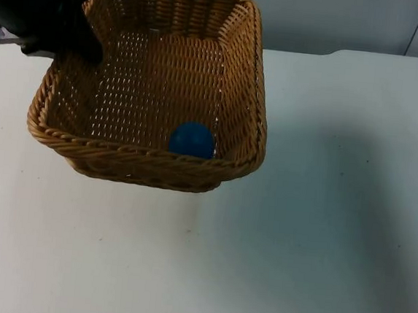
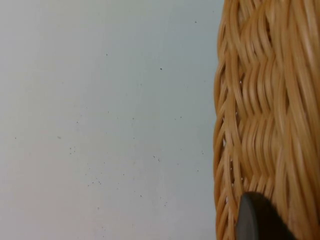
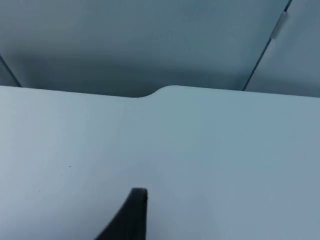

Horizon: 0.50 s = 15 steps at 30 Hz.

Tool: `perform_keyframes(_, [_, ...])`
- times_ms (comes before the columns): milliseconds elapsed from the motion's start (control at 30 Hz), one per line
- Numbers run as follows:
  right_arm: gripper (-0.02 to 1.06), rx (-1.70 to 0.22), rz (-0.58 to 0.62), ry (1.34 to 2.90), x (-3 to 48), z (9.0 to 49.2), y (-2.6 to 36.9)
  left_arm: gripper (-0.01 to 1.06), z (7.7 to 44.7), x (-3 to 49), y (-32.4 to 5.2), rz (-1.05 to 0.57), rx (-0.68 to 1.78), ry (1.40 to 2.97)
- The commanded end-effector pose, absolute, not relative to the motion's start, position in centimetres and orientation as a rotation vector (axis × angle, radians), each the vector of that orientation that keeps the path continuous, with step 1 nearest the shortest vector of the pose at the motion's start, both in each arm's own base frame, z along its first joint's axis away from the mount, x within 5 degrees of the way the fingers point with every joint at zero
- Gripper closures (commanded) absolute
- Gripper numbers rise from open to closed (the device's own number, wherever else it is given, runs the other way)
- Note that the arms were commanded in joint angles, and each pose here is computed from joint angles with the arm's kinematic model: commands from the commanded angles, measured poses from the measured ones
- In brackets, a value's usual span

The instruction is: Pick up the basket with the left hand and place the ball into the basket with the right hand.

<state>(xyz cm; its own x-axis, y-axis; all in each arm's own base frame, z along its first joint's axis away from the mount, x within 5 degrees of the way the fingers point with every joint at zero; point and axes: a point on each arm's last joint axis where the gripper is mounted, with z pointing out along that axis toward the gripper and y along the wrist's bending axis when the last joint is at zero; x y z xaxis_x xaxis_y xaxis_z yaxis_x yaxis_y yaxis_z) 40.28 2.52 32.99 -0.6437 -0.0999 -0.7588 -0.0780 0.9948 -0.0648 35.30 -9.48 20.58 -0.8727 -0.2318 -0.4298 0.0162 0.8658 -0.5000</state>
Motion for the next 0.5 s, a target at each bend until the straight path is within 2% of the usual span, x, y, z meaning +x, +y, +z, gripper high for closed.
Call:
perform_keyframes(0, [0.0, -0.092, -0.047, 2.228, 39.1, 33.9, 2.2, 1.05, 21.1, 35.3, -9.9, -0.716, -0.155, 2.541])
perform_keyframes(200, [0.0, 0.015, -0.153, 2.176, 33.3, 33.4, 0.7, 1.05, 21.0, 35.3, -9.9, -0.707, -0.136, 2.551])
perform_keyframes(400, [0.0, -0.012, -0.18, 2.192, 28.2, 32.4, 0.3, 1.05, 20.9, 35.2, -9.8, -0.69, -0.105, 2.565])
perform_keyframes(467, [0.0, -0.003, -0.16, 2.153, 25.4, 32.5, 0.2, 1.05, 20.9, 35.2, -9.8, -0.688, -0.103, 2.566])
